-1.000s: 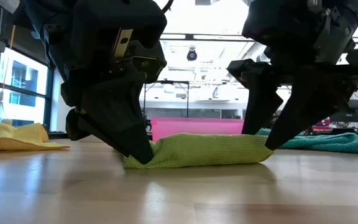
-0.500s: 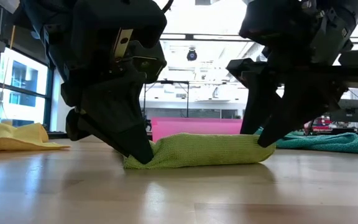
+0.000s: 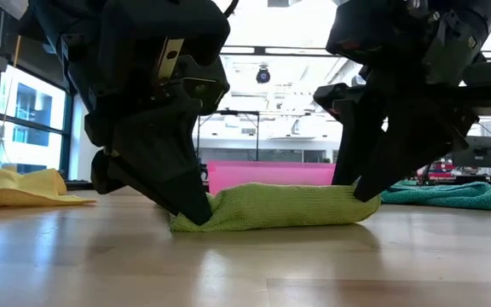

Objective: Roll microfiber towels into tight, uniform cylinder then place into a basket
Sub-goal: Roll the light green microfiber cloth

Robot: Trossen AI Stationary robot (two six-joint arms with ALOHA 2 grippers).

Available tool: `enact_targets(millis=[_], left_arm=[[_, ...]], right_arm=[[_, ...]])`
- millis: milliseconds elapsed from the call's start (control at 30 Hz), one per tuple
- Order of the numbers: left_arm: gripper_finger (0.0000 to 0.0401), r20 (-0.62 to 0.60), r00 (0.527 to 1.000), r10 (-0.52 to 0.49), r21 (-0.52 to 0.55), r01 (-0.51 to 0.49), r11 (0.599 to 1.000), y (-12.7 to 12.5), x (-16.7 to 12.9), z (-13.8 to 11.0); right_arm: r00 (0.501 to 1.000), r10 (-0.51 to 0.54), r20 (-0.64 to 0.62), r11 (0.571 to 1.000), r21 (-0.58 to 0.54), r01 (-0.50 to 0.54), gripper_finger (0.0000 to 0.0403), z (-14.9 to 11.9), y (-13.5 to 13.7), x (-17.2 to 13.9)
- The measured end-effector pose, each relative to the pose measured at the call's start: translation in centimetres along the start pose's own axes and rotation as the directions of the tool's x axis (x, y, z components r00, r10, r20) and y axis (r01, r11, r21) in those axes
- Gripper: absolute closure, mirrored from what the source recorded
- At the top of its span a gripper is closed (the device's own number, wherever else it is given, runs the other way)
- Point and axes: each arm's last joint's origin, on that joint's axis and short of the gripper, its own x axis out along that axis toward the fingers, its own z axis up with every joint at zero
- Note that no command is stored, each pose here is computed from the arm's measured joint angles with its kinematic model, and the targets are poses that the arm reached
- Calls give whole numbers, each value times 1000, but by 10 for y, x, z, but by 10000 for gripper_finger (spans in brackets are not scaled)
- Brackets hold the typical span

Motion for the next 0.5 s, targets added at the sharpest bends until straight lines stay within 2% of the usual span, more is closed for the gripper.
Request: enact_targets(millis=[167, 267, 500], left_arm=[[391, 0, 1000, -1, 0, 1, 1000, 0, 0, 0], [391, 0, 1000, -1, 0, 1, 1000, 0, 0, 0], [391, 0, 1000, -2, 0, 2, 1000, 0, 0, 0]], right_arm=[[1000, -7, -4, 998, 54, 8, 263, 0, -5, 1], [1000, -4, -5, 998, 61, 5, 266, -1, -8, 2], [996, 88, 1, 994, 68, -88, 283, -1, -8, 6]])
